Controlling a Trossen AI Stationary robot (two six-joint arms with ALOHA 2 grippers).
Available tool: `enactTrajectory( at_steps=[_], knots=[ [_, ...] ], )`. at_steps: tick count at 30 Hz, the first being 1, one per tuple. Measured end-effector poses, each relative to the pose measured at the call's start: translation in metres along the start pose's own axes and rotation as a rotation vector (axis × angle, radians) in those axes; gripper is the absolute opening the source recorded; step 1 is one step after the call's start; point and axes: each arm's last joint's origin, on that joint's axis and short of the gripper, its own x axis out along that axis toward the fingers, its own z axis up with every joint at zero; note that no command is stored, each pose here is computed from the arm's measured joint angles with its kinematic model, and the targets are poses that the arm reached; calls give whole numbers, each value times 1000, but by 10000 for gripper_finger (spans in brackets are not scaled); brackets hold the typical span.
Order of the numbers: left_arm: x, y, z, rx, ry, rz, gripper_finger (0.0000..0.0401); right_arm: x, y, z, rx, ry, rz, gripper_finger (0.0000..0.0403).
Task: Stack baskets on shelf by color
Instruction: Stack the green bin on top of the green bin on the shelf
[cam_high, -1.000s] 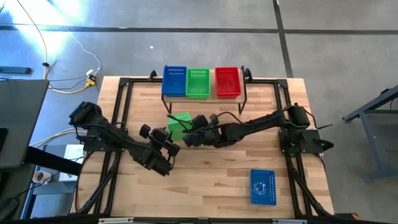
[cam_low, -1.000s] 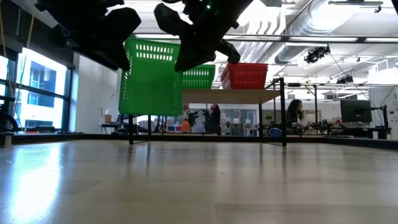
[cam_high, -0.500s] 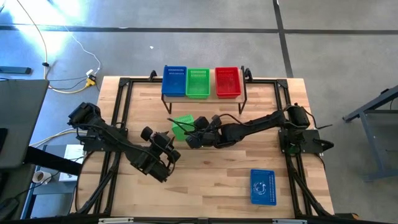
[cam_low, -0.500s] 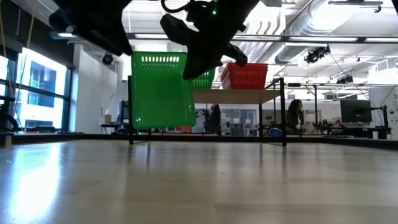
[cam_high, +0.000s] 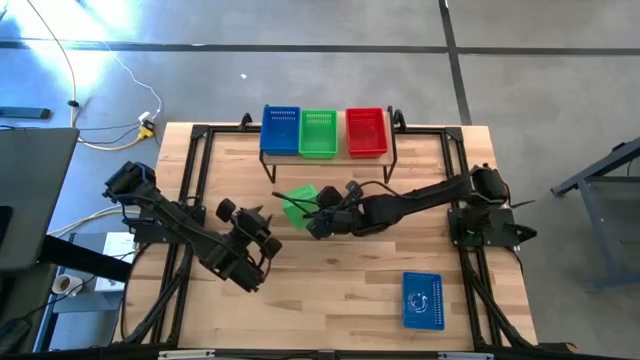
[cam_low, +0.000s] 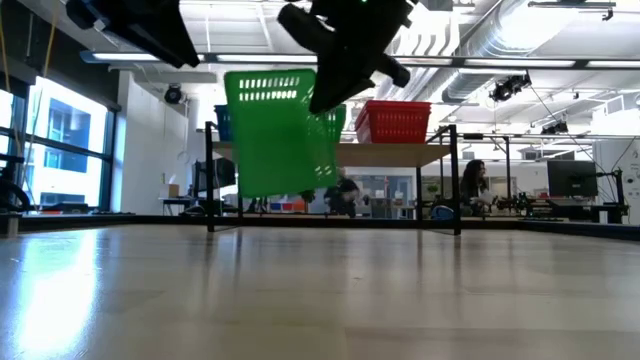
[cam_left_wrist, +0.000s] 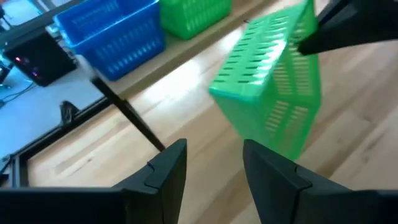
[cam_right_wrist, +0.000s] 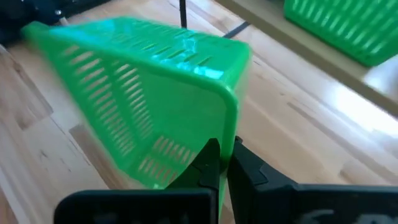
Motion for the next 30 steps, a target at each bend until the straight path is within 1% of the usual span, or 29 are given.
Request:
enactTrajectory(
  at_steps=[4, 9, 13, 15, 18, 20, 26, 30],
  knots=[
    [-2, 8, 4, -3, -9, 13, 147, -7, -7, 8, -30, 11, 29, 0],
    [1, 14, 5, 14, -27, 39, 147, -22, -21, 25, -53, -2, 62, 0],
    [8, 22, 4, 13, -47, 68, 147, -34, -37, 41, -64, -13, 119, 0],
    [15, 26, 3, 28, -48, 96, 147, -41, -47, 51, -71, -13, 169, 0],
    [26, 32, 5, 59, -80, 152, 147, -51, -65, 66, -72, -13, 250, 0],
    [32, 37, 8, 69, -84, 184, 147, -58, -80, 77, -49, -28, 284, 0],
    [54, 45, 12, 102, -84, 285, 147, -75, -130, 105, 30, -118, 280, 0],
    [65, 51, 17, 122, -58, 335, 147, -85, -158, 125, 71, -190, 301, 0]
  ],
)
